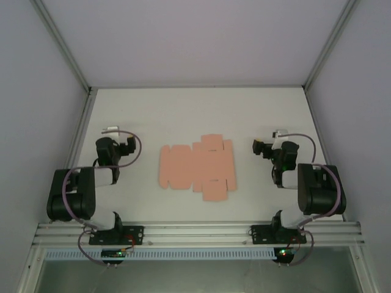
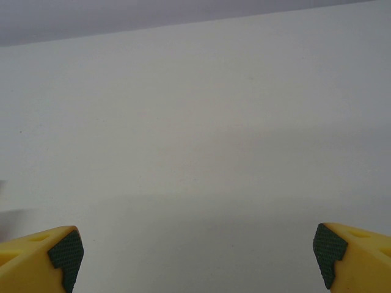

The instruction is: Assemble paper box

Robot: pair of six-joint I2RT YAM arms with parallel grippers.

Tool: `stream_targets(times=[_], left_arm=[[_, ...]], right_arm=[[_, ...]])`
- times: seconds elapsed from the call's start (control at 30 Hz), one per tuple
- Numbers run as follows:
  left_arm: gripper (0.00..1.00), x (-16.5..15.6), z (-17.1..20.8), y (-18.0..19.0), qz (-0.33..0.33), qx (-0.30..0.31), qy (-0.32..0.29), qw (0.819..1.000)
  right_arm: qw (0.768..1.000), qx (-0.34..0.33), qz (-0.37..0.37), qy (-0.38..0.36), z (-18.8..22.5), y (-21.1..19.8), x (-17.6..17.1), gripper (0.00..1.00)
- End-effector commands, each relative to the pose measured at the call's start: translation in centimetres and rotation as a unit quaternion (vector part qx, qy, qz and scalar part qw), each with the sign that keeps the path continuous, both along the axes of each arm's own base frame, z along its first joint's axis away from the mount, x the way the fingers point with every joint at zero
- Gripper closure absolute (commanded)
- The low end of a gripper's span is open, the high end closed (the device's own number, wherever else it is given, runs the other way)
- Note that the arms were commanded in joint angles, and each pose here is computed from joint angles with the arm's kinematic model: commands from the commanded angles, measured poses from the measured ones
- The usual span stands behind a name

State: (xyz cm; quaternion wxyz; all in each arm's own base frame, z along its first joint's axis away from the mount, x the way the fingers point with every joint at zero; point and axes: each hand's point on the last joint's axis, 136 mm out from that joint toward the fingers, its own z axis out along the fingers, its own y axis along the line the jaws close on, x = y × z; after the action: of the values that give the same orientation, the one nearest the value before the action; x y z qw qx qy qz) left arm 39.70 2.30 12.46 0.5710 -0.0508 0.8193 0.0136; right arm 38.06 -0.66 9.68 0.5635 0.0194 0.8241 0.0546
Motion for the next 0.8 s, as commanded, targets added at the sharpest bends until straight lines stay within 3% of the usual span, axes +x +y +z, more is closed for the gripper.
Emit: stream_targets(times=[0.0,0.2,0.4,0.57,0.67,0.77], left_arm=[[0.0,-0.2,2.6,0.2,0.025,-0.046,0.01,0.999],[0.0,-0.7,5.7,-4.2,-0.023,-0.153,0.036,0.987],[0.0,-1.9,3.3,-10.3,-0.093,-0.227,0.141,0.959],[0.01,-3.7,0.0,-15.0,-0.156,-0.235,0.225,0.933],[0.0,-4.7,-1.9,-16.2,-0.17,-0.256,0.267,0.913],[0.0,-5.8,-3.8,-17.0,-0.183,-0.273,0.306,0.894]], right_arm=[[0.999,-0.011,-0.052,0.009,4.4,-1.5,1.0,0.01],[0.987,0.098,-0.063,0.115,8.8,2.0,0.3,0.0],[0.968,0.125,0.038,0.213,6.5,11.7,-1.2,0.01],[0.928,0.156,0.131,0.311,1.2,19.2,-2.5,0.17],[0.903,0.162,0.13,0.376,-2.6,20.0,-3.2,0.36],[0.888,0.178,0.131,0.404,-5.4,20.4,-3.7,0.4]])
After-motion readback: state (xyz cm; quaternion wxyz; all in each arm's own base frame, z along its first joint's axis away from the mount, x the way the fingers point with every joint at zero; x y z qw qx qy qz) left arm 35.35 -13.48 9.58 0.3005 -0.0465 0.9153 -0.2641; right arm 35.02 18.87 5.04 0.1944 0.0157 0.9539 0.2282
